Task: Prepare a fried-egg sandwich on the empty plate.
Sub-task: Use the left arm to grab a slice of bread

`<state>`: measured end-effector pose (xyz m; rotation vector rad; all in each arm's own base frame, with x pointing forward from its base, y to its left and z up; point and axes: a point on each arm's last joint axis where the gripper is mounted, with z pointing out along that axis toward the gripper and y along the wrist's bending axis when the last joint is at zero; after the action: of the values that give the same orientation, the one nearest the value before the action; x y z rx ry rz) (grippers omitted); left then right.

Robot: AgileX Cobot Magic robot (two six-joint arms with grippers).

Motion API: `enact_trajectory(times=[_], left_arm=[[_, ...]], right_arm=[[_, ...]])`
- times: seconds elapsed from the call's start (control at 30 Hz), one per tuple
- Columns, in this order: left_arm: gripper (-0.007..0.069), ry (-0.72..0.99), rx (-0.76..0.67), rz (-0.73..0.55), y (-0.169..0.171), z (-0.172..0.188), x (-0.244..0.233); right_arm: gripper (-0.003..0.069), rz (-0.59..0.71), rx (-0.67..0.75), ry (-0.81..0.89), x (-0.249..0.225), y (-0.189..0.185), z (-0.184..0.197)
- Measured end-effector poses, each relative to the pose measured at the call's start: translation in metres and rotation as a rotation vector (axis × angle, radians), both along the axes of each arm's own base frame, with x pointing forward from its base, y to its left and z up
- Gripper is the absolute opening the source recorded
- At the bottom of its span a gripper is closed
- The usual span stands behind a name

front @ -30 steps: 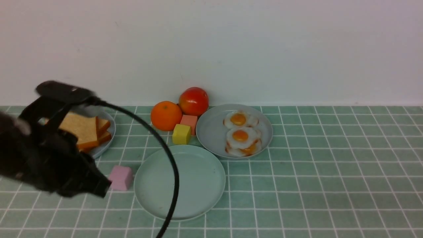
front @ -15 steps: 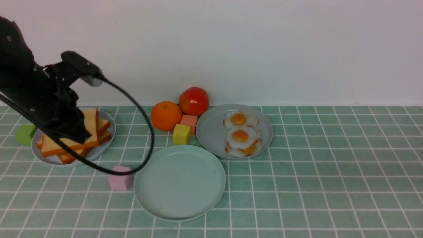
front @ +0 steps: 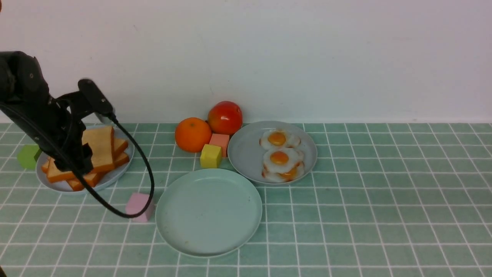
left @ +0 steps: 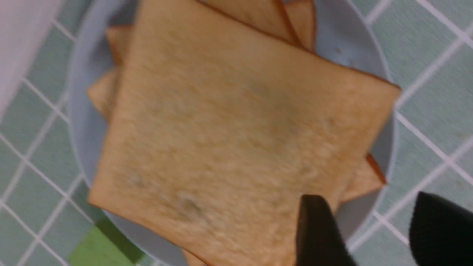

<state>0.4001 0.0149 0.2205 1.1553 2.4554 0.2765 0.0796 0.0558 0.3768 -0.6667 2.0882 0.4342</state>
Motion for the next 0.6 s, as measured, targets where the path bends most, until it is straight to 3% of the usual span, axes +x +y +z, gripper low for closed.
enact_trajectory(times=[0.17, 0.4, 0.6], left_arm=[[0.0468, -0.010, 0.023, -0.042, 0.000, 0.000, 0.001], [0.0470, -0.039, 0.063, -0.114, 0.000, -0.003, 0.006], [0.0470, 0.007, 0.066, -0.125, 0.001, -0.027, 0.012]], right_arm=[[0.0018, 0.001, 0.010, -0.002, 0.000, 0.001, 0.001], [0.0022, -0.003, 0.015, -0.014, 0.001, 0.001, 0.002], [0.0022, -0.014, 0.035, -0.047, 0.003, 0.001, 0.005]])
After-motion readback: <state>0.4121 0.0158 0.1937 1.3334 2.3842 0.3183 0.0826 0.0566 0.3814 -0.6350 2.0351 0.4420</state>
